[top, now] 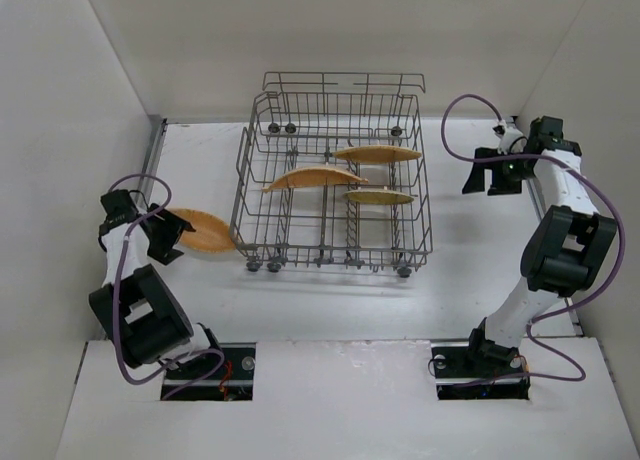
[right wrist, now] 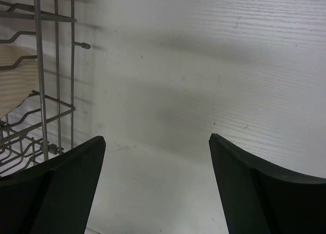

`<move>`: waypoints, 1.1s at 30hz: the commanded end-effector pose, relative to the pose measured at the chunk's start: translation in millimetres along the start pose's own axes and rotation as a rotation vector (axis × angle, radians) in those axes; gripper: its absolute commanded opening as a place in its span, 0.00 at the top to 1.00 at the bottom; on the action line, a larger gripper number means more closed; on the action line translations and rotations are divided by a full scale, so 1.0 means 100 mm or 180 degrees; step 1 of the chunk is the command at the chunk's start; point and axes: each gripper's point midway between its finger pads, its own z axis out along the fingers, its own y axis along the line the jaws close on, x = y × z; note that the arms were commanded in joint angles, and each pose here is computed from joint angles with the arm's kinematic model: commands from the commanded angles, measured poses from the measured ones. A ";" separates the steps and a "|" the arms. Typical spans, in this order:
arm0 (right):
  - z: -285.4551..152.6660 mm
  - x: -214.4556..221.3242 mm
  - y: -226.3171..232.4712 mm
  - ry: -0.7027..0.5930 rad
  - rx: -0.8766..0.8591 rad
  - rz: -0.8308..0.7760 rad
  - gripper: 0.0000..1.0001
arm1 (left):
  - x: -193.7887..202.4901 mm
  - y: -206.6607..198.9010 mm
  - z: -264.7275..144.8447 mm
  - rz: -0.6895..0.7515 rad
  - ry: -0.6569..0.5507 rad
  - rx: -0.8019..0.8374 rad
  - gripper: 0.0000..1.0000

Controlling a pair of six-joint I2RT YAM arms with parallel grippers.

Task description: Load the plates into the dish rack

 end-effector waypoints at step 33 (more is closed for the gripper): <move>-0.15 -0.38 0.04 -0.0028 0.0122 -0.0133 0.12 | -0.26 -0.17 0.76 -0.0112 0.0313 -0.0019 0.91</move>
